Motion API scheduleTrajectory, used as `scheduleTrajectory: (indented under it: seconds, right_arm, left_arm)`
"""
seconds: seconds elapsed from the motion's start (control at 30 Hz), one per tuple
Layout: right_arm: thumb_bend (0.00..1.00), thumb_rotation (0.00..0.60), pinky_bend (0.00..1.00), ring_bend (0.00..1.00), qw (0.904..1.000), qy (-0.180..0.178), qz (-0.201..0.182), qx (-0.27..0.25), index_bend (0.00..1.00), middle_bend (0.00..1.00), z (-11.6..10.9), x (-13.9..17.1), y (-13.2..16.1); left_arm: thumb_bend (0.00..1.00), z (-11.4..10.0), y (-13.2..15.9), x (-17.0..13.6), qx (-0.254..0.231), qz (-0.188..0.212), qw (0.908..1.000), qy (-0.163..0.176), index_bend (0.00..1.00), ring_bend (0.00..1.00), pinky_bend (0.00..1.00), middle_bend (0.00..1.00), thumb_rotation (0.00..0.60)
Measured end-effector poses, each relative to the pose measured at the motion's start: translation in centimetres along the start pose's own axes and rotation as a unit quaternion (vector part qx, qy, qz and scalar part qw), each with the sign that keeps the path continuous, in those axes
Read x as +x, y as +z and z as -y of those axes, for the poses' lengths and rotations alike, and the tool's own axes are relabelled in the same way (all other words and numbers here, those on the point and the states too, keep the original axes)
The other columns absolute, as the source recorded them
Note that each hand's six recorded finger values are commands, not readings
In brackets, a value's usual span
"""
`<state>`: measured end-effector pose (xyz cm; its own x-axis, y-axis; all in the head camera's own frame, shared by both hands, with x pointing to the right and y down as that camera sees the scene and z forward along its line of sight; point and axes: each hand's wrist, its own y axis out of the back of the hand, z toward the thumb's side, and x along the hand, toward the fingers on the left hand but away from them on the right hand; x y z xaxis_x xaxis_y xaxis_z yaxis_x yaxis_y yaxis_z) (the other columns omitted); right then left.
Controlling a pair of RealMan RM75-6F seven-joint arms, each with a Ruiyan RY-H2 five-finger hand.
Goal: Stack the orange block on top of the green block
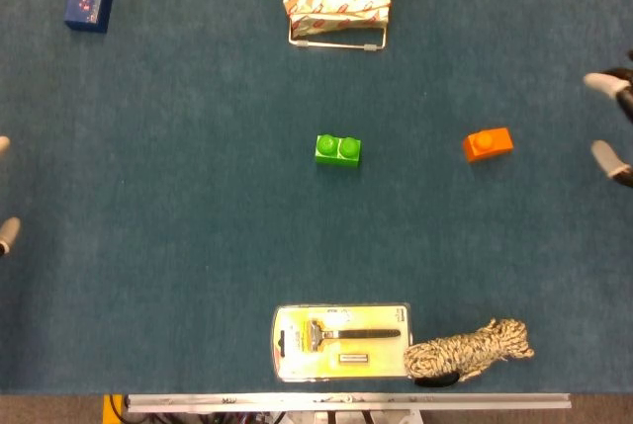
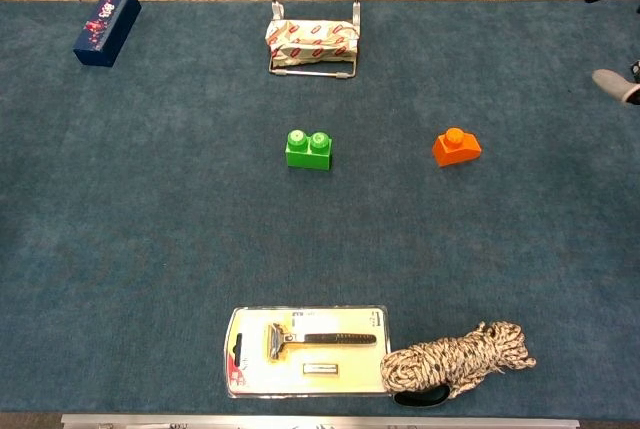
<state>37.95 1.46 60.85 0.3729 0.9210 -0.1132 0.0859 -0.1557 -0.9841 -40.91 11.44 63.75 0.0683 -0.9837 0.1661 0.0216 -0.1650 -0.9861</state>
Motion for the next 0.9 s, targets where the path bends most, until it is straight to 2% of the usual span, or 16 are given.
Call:
scheduleTrajectory:
  seconds: [0.17, 0.27, 0.53, 0.7, 0.9]
  right_arm:
    - [0.23, 0.600, 0.34, 0.15, 0.9991, 0.024, -0.030, 0.015, 0.31, 0.29, 1.2, -2.6, 2.0]
    - [0.23, 0.600, 0.34, 0.15, 0.9980, 0.037, -0.049, 0.016, 0.27, 0.27, 2.1, -4.2, 3.5]
    - [0.20, 0.600, 0.32, 0.15, 0.9940, 0.064, -0.089, 0.000, 0.07, 0.24, 4.8, -7.7, 7.5]
    - [0.18, 0.600, 0.31, 0.14, 0.9909, 0.081, -0.107, 0.003, 0.02, 0.22, 6.2, -8.8, 9.2]
    - [0.12, 0.600, 0.31, 0.13, 0.9869, 0.104, -0.123, 0.006, 0.00, 0.20, 8.1, -10.0, 10.6]
  left_arm:
    - [0.21, -2.3, -0.9, -0.7, -0.013, -0.016, 0.9992, 0.035, 0.16, 0.00, 0.09, 0.06, 0.600]
    - [0.21, -3.4, -1.5, -1.3, -0.021, -0.030, 0.9981, 0.050, 0.16, 0.00, 0.09, 0.06, 0.600]
    - [0.21, -5.1, -3.5, -2.1, -0.022, -0.083, 0.9945, 0.060, 0.24, 0.00, 0.10, 0.13, 0.600]
    - [0.21, -6.2, -4.5, -2.7, -0.024, -0.113, 0.9908, 0.071, 0.27, 0.00, 0.13, 0.15, 0.600]
    - [0.21, -7.0, -4.8, -3.3, -0.022, -0.126, 0.9883, 0.083, 0.29, 0.00, 0.13, 0.16, 0.600]
